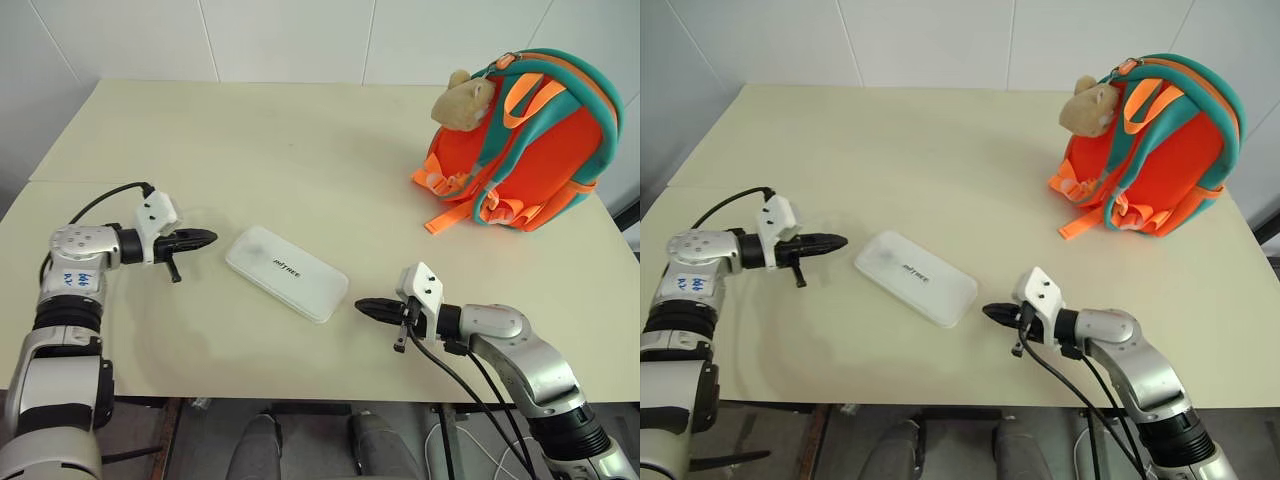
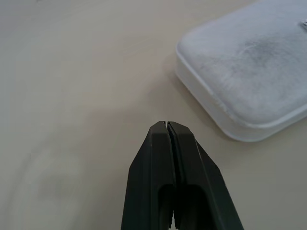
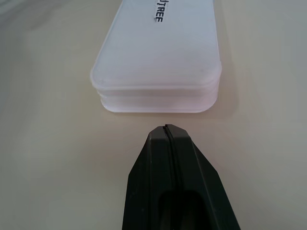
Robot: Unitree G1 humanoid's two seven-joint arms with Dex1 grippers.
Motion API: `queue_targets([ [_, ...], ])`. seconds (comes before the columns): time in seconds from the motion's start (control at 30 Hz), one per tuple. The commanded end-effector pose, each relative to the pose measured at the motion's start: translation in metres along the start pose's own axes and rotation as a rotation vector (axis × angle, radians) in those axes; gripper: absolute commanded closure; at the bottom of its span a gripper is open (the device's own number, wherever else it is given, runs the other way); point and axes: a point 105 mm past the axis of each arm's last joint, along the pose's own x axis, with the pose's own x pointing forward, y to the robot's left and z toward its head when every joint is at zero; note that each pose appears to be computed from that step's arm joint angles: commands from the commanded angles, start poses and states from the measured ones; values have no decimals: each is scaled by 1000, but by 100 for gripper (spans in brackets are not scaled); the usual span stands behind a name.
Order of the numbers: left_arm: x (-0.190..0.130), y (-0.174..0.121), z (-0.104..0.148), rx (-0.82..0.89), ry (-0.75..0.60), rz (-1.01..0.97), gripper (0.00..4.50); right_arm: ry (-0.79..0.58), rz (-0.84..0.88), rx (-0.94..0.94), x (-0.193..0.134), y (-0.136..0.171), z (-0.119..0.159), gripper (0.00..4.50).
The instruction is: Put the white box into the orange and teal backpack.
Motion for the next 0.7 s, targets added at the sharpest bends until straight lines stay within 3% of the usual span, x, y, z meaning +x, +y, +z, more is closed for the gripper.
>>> queue_targets([
  [0.03, 9, 3, 12, 26, -35, 0, 447, -37, -10, -14, 9, 1, 8, 450],
  [0.33, 35, -28, 0, -37, -62, -80, 447, -52, -33, -33, 17, -13, 13, 450],
  [0.7, 42, -54, 14, -65, -155, -120, 447, -35, -107, -76, -4, -48, 18, 450],
])
